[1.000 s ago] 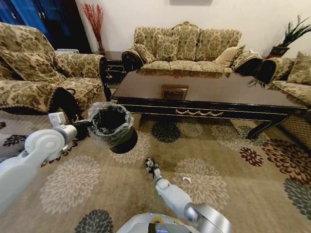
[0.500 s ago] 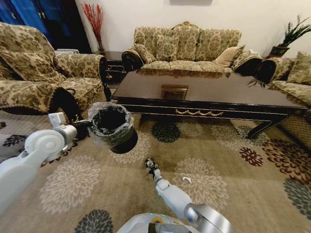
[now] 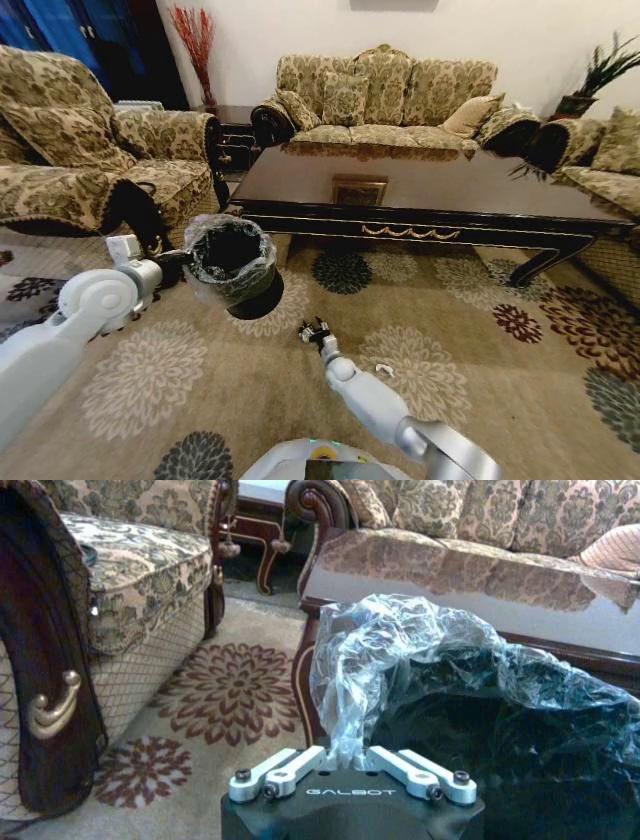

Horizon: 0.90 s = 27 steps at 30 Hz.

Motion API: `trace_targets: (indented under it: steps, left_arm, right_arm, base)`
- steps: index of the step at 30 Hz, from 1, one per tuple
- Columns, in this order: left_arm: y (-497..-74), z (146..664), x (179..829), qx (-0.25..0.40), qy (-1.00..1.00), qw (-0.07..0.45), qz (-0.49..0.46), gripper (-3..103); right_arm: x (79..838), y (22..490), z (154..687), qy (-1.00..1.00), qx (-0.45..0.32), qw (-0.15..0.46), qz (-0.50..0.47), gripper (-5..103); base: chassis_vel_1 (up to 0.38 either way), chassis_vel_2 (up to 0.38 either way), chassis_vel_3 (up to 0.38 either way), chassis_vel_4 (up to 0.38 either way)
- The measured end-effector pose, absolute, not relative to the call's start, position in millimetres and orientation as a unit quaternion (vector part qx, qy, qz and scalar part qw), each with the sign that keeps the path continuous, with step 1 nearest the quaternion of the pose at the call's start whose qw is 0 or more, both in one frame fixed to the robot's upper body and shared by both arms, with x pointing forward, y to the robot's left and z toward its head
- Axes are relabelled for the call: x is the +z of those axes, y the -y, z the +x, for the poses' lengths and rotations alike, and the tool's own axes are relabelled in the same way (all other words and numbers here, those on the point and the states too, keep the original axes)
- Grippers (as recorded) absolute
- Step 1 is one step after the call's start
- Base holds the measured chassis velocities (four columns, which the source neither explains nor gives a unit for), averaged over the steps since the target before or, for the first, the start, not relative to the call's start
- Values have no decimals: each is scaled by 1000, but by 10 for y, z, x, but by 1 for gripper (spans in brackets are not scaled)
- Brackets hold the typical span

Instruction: Move to the front of the table and pick up the trash from the floor, then place it into the trash bin.

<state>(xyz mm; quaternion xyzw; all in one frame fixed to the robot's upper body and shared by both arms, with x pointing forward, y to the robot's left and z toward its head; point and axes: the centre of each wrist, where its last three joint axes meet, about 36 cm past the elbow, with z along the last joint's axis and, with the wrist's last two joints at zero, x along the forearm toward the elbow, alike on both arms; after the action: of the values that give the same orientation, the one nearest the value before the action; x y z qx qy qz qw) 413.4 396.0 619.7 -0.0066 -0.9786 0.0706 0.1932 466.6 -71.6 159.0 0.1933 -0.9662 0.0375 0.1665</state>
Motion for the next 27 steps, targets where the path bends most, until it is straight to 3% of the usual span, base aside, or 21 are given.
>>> trace_targets:
  steps: [2,5,9,27]
  left_arm:
    - [-3955,4138,6186,70,978,194,-7,4]
    - [-3960,4142,6189,68,979,194,-6,4]
    - [-3983,4122,6221,68,979,190,-3,4]
    - [-3994,4087,6269,68,980,185,-3,4]
  right_arm:
    - [1571,685,4654,966,36,170,192,60]
    - [1518,550,4591,962,35,186,197,81]
    - [1468,420,4516,957,35,201,206,96]
    - [1380,325,4537,952,48,227,200,100]
  base:
    - [0,0,0,0]
    - [0,0,0,0]
    - [0,0,0,0]
    - [0,0,0,0]
